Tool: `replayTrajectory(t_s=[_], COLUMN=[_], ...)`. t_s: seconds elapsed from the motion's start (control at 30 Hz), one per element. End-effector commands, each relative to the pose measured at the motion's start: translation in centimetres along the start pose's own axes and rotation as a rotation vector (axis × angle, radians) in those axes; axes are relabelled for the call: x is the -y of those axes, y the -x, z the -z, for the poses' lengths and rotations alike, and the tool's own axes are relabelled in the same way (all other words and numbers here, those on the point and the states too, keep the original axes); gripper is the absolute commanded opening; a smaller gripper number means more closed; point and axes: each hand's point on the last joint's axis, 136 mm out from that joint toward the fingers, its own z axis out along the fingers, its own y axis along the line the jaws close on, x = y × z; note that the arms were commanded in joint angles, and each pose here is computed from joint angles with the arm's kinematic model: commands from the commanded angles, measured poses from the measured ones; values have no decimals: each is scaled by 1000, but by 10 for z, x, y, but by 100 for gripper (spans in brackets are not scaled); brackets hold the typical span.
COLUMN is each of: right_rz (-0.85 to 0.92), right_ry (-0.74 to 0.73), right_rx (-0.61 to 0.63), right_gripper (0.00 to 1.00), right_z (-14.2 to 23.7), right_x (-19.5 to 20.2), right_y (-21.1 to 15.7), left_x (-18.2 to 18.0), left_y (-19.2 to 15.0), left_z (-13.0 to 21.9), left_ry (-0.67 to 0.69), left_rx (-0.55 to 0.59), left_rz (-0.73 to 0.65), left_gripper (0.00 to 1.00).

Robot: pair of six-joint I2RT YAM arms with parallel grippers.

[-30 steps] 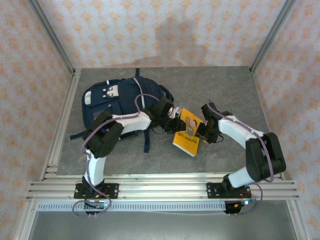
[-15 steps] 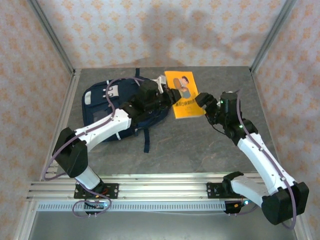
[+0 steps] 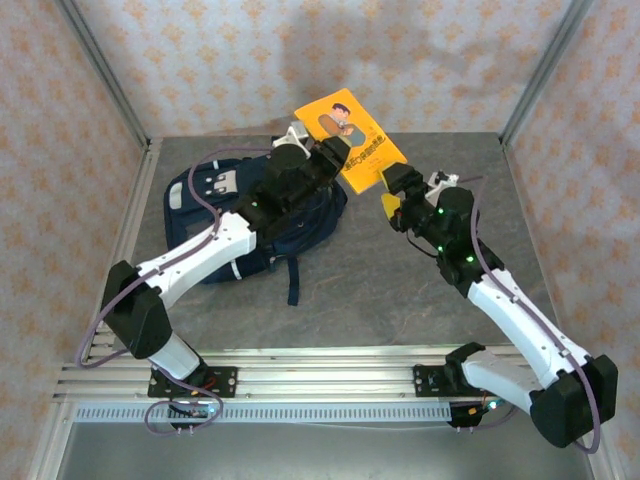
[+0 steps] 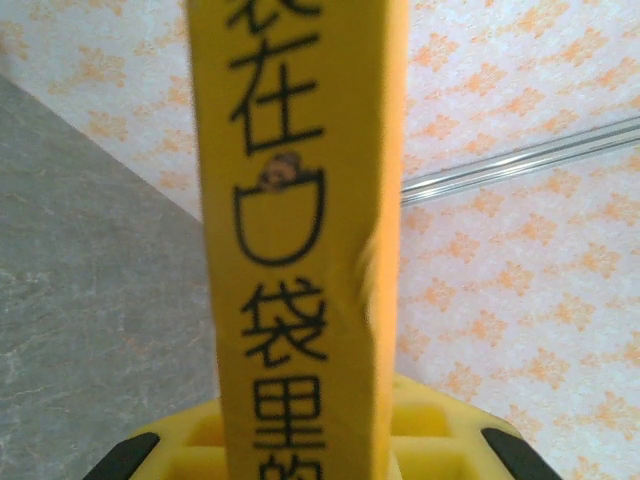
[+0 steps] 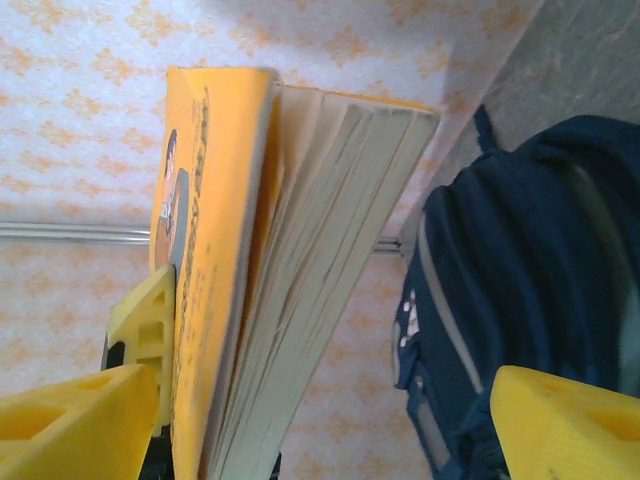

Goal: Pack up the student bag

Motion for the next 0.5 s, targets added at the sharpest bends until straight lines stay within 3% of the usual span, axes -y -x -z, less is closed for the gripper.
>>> replayTrajectory(t_s=[0.0, 0.17, 0.47], right_rz=[-17, -74, -144], right_ry=[146, 219, 320], right_rx=[25, 77, 29], right_gripper=[85, 79, 50], right_z=[-6, -17, -42], right_x=[-41, -53, -79], right_y=[5, 18, 14], left_x=[62, 60, 44], left_y=[22, 19, 13], left_z=[25, 30, 35], left_ry=[-165, -167, -110], left_rx=[86, 81, 85], left_rz=[33, 43, 17], left_gripper=[0, 0, 0])
